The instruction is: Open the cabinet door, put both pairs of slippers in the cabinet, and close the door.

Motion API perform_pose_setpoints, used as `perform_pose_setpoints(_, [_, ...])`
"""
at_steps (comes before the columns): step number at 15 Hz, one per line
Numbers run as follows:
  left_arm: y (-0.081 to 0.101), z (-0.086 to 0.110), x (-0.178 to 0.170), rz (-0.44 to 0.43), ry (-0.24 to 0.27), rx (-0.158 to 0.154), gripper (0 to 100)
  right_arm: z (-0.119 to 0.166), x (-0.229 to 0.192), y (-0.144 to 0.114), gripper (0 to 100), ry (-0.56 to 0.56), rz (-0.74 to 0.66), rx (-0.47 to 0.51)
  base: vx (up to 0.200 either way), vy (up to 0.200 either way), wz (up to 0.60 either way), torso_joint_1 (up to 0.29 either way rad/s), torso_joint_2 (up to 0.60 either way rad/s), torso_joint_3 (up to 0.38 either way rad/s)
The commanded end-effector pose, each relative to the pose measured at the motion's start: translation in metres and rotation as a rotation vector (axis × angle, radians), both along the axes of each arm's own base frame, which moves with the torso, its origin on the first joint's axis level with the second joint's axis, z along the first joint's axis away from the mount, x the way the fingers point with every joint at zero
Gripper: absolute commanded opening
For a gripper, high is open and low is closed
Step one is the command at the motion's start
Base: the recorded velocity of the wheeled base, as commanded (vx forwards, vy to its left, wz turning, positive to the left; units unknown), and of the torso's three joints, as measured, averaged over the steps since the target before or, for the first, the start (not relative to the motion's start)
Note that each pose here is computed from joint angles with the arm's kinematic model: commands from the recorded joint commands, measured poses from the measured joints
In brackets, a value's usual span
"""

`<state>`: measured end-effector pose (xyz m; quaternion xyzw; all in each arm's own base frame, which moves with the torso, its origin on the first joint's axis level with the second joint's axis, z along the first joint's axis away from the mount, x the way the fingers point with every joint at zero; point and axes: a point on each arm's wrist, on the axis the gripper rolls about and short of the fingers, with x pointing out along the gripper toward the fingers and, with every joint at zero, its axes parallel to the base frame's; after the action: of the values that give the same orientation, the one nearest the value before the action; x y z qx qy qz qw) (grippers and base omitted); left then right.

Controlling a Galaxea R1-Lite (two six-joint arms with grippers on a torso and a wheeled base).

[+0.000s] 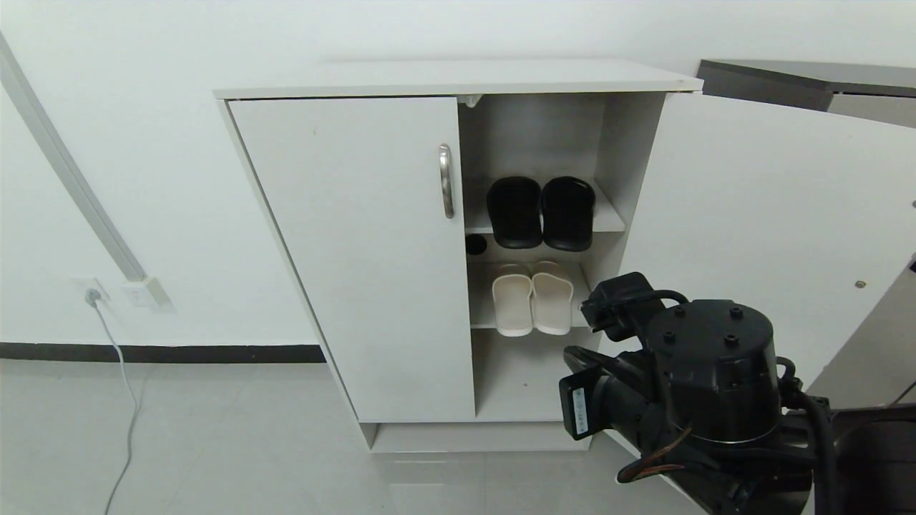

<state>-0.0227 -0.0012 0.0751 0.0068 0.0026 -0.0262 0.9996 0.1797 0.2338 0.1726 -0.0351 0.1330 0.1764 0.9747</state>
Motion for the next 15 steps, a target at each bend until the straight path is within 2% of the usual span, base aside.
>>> perform_pose_setpoints(1, [0.0,0.0,0.0001,0.0,0.002,0.0,0,-0.0007,0.0002,0.0002,0,0.001,0.0,-0.001,0.0,0.0,0.0,0.0,0.0,0.0])
perform_pose_setpoints(15, [0.0,0.0,0.0001,0.0,0.002,0.0,0,-0.0033,0.0043,0.0013,0,-0.001,-0.009,0.002,0.0,0.0,0.0,0.0,-0.01,-0.009])
